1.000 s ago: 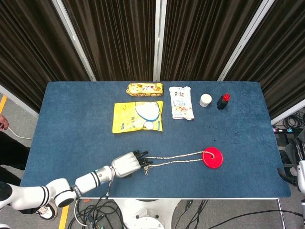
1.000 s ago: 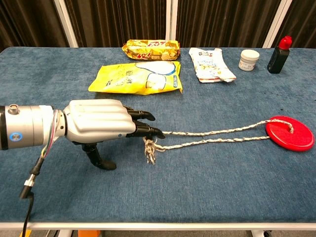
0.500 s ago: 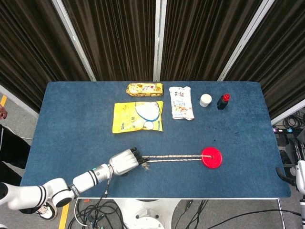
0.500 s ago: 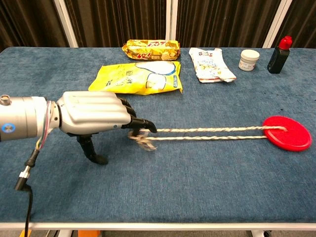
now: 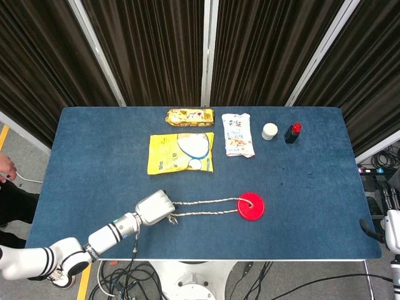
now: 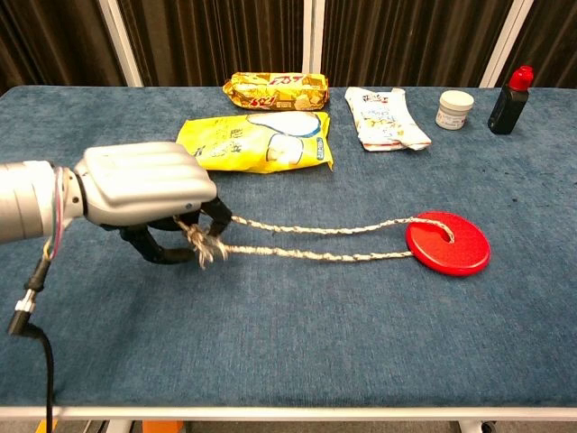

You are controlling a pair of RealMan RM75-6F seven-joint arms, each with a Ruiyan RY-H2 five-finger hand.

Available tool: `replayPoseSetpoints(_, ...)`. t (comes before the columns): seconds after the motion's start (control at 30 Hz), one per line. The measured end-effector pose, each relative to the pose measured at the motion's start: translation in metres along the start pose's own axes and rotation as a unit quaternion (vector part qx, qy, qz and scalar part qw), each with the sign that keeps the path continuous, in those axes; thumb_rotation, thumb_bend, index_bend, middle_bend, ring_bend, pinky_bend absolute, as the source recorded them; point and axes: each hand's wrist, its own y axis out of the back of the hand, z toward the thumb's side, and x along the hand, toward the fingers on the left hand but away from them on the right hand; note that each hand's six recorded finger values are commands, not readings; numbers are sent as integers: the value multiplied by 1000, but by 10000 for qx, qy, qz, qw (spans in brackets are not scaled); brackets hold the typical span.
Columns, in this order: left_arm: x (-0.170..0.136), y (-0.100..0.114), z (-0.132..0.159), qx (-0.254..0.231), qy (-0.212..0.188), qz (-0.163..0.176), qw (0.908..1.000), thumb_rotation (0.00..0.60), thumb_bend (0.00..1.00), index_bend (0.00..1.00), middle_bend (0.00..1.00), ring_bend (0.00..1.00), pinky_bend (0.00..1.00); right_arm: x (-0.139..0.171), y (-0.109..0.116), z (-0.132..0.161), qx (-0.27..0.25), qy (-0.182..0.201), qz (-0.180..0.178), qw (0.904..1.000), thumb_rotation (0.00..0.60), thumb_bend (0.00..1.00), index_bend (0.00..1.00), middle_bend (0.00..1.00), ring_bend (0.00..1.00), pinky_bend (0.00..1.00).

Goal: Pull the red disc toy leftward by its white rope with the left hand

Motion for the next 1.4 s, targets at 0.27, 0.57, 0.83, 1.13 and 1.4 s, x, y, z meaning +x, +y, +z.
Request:
replayPoseSetpoints(0.27,-22,15,-31,-3,573,293,9979,600,378,733,998,789,762,-1,-1,2,-5,20,13,10000,600,164,0,0,0,0)
replayPoseSetpoints(0.57,-86,22,-111,61,1999,487,9786,600,378,734,998,790,762,-2,0,7,16,85,-2,10000,600,165,0,0,0,0)
replayPoseSetpoints(0.83,-141,23,-172,452,3340,235,9412,600,377,737,999,793,763,-3,-4,10,12,98,59,9999,600,166,0,0,0,0)
replayPoseSetpoints(1.13,-213,38,-234,418,4754,270,8784,600,377,740,1000,794,764,-3,0,12,15,115,1,9999,600,167,0,0,0,0)
replayPoseSetpoints(1.4,-250,36,-255,260,5195,311,8535,600,377,740,1000,794,763,-3,-4,12,7,110,57,9999,600,167,0,0,0,0)
